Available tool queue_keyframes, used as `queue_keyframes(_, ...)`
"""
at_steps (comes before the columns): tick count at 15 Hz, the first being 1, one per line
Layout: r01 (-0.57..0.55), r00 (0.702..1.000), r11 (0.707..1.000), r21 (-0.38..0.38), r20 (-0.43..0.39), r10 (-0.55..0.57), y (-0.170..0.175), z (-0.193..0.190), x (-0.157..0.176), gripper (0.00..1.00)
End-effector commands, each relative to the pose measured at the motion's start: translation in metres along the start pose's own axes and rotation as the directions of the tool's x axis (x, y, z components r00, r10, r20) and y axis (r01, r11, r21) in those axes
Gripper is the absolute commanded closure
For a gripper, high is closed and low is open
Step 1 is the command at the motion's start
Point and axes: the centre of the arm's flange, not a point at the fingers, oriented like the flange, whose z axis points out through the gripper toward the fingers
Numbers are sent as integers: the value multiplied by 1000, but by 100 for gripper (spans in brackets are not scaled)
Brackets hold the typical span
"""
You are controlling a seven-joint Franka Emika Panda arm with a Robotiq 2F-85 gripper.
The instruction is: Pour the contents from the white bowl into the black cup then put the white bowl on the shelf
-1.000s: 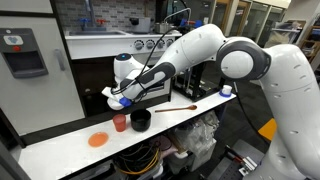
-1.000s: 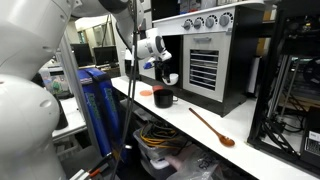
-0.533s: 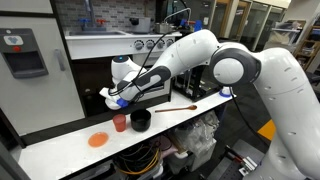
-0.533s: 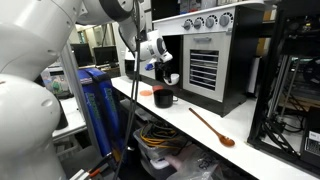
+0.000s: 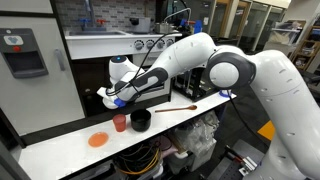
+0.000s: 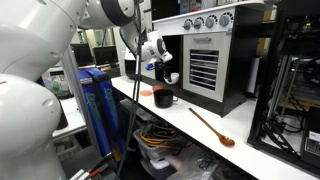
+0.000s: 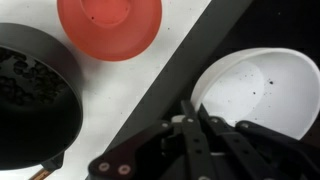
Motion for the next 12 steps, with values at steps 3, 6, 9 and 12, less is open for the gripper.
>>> queue_keyframes(3,-8,1000,1000,-1,9,8,-10,6,4,99)
queue_keyframes(6,-13,1000,1000,-1,11,13,-11,7,5,64)
queue_keyframes(9,-17,1000,1000,1,11,17,-12,7,5,41)
queue_keyframes(12,-20,1000,1000,11,6,20,-14,3,7,21)
